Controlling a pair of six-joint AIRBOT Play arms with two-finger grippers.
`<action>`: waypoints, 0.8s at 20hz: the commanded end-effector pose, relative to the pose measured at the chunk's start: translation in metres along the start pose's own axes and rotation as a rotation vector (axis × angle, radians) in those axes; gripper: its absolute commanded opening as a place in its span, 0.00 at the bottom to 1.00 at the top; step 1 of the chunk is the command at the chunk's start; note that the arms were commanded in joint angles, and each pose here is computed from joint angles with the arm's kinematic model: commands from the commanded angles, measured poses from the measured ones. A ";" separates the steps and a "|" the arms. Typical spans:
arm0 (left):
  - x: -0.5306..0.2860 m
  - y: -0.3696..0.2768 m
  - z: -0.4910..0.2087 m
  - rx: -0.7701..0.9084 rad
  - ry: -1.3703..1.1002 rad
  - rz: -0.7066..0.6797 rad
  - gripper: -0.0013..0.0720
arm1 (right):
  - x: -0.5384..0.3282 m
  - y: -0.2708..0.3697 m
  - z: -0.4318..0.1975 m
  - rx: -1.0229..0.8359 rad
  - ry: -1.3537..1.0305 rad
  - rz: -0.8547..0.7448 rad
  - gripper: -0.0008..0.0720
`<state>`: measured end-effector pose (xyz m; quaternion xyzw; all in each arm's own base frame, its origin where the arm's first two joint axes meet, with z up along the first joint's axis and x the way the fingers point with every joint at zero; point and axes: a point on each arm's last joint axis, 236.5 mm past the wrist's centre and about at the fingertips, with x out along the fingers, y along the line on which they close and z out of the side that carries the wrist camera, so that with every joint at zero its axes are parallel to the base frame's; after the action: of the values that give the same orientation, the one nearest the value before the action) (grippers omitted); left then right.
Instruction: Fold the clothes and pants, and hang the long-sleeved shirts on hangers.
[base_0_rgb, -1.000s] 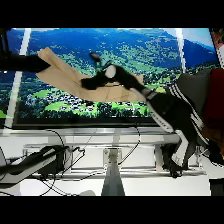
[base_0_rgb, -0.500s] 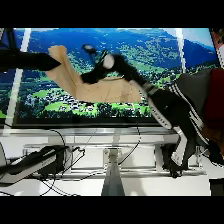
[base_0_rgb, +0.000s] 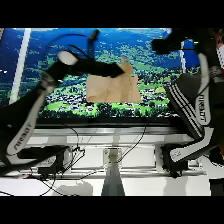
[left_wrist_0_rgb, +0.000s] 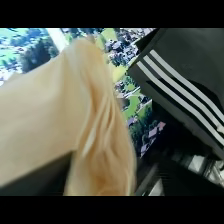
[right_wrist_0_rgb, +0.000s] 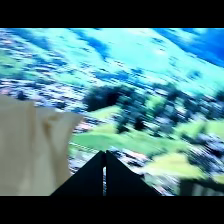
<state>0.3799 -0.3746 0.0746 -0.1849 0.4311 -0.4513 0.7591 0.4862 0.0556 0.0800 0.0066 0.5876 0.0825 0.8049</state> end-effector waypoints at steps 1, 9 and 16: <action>0.051 -0.015 -0.023 0.000 0.000 0.000 0.98 | -0.015 -0.068 -0.039 0.037 0.117 -0.037 0.03; -0.002 0.029 0.004 0.012 -0.008 0.040 0.98 | 0.060 0.007 -0.103 0.238 0.273 0.516 0.78; -0.047 0.096 -0.009 0.035 0.101 0.152 0.97 | 0.165 0.092 -0.145 0.269 0.252 0.473 0.78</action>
<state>0.4153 -0.3117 0.0404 -0.1401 0.4473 -0.4133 0.7807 0.3883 0.1228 -0.0823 0.2323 0.6851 0.1968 0.6618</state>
